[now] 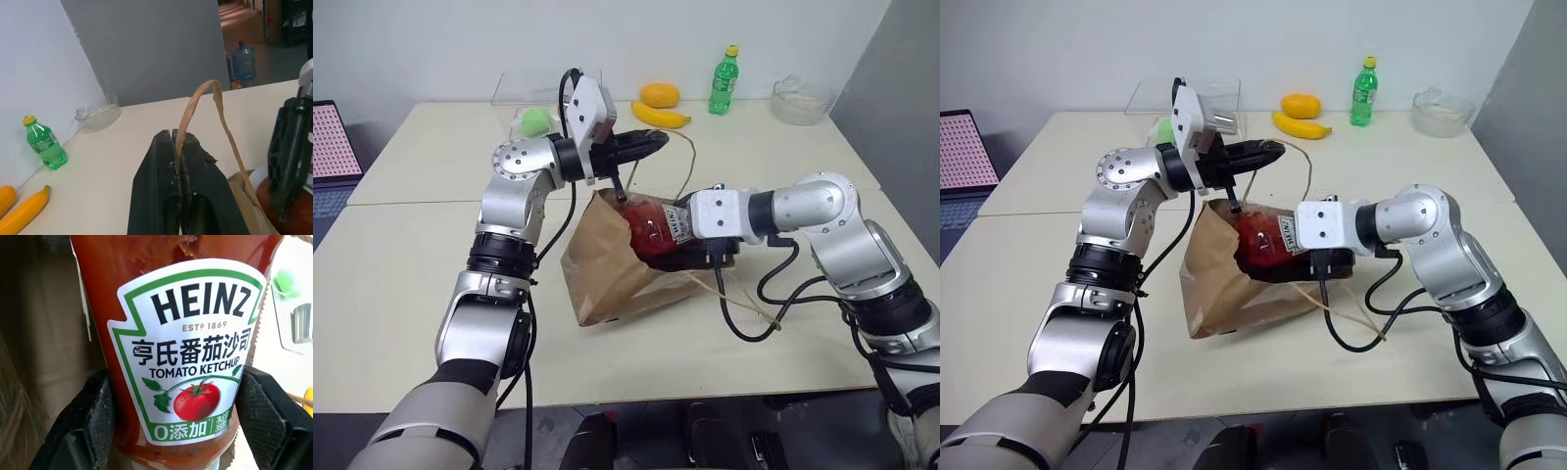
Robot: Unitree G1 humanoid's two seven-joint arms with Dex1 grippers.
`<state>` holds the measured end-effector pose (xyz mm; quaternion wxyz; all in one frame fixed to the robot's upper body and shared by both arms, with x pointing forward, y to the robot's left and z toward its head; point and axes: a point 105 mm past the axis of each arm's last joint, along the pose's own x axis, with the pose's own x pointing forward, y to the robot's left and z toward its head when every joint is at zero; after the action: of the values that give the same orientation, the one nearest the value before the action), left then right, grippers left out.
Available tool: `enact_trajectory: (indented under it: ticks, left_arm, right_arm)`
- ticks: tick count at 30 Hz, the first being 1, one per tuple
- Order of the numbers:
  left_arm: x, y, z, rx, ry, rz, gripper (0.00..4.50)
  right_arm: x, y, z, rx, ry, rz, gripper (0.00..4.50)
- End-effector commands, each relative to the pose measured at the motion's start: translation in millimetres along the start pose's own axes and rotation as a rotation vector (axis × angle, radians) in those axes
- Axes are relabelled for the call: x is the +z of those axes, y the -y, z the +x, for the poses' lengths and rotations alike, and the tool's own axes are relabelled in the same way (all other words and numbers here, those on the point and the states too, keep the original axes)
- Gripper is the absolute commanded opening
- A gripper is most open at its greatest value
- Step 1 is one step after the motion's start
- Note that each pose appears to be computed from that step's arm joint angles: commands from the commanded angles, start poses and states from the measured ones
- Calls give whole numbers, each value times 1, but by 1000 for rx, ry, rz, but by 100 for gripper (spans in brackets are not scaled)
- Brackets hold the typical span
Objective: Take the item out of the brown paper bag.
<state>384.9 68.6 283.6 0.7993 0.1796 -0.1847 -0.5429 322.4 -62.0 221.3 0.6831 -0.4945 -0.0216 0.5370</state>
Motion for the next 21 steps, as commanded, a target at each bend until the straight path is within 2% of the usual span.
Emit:
enact_trajectory:
  ticks: [1, 5, 11, 19, 21]
  left_arm:
    - [18, -6, 2, 15, 41, 58, 0]
    - [18, -6, 1, 15, 42, 62, 0]
    - [19, -6, 2, 15, 45, 64, 0]
    - [19, -5, 5, 7, 51, 64, 0]
    - [19, -4, 6, 4, 53, 64, 0]
  right_arm:
    - [24, 15, -15, -86, 123, 10, 310]
    - [40, 23, -27, -131, 260, 121, 310]
    - [47, 36, -48, -210, 337, 214, 310]
    - [58, 67, -85, -430, 489, 344, 310]
    - [57, 83, -106, -546, 535, 388, 309]
